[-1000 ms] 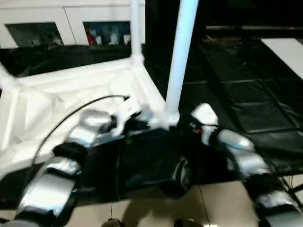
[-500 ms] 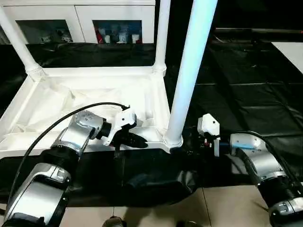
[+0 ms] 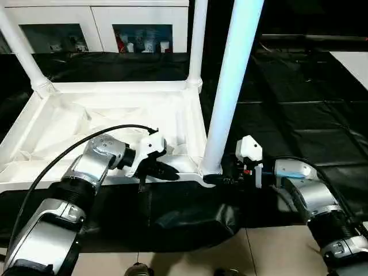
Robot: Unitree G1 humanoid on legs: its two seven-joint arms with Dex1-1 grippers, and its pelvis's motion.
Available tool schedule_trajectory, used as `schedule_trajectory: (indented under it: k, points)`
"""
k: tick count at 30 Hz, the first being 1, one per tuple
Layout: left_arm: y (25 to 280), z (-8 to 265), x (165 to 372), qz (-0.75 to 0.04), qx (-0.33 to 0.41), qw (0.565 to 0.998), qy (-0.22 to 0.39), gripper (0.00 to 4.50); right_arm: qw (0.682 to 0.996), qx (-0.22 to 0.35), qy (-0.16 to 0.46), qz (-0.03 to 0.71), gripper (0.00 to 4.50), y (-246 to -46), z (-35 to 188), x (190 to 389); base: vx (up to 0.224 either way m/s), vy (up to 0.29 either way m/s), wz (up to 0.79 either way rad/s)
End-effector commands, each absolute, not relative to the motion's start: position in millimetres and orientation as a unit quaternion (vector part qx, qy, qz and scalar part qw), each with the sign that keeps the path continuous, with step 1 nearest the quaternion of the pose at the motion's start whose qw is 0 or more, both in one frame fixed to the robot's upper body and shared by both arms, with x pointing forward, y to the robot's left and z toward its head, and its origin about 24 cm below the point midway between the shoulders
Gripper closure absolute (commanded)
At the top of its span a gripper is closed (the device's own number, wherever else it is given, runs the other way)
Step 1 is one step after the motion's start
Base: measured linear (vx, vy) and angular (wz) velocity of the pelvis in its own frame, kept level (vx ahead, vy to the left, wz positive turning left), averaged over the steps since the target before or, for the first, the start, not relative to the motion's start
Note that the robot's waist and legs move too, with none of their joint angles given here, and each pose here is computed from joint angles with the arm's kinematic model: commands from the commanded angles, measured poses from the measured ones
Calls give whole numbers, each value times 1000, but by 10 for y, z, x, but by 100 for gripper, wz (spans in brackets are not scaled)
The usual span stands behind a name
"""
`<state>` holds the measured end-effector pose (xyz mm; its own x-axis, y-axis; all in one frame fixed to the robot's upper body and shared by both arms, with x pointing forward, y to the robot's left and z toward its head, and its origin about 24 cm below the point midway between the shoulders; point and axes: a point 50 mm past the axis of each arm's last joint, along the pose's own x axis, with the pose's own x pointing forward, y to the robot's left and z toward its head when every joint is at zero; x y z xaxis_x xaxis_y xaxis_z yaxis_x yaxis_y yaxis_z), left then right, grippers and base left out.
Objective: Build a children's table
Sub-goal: Rotate leg to tighten
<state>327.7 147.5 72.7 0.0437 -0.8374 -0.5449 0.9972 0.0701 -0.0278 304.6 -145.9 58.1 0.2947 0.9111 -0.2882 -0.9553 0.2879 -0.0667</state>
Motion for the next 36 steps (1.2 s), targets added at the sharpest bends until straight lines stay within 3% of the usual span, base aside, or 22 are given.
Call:
schedule_trajectory:
  k: [1,9,12,13,14,18,23,25,28,34,36]
  points:
    - [1441,731,3252,-667,198,684,219,450,790,-118,109,592,178,-1437,567,3063,0,0,0]
    - [1437,731,3278,-657,197,695,217,450,798,-113,111,582,181,-1428,534,3076,0,0,0]
    - [1380,706,3370,-615,203,735,203,450,841,-100,107,520,181,-1411,459,3151,0,0,0]
    - [1380,706,3370,-615,203,735,203,450,841,-100,107,520,181,-1411,459,3151,0,0,0]
    - [1347,682,3418,-589,208,755,200,450,872,-89,111,469,181,-1388,389,3202,0,0,0]
    - [1167,629,3496,-546,194,793,188,450,943,-48,135,301,181,-1288,189,3329,0,0,0]
    - [950,584,3541,-518,192,814,181,450,976,-7,152,156,182,-1054,104,3429,0,0,0]
    - [938,582,3542,-517,192,814,180,450,977,-4,152,151,182,-1035,105,3432,0,0,0]
    - [874,566,3565,-505,195,822,175,450,982,0,125,140,183,-748,201,3476,0,0,0]
    - [948,552,3567,-503,210,820,177,450,980,-5,111,163,183,-627,218,3461,0,0,0]
    - [961,548,3566,-502,211,819,178,450,981,-2,109,162,127,-634,221,3462,0,0,0]
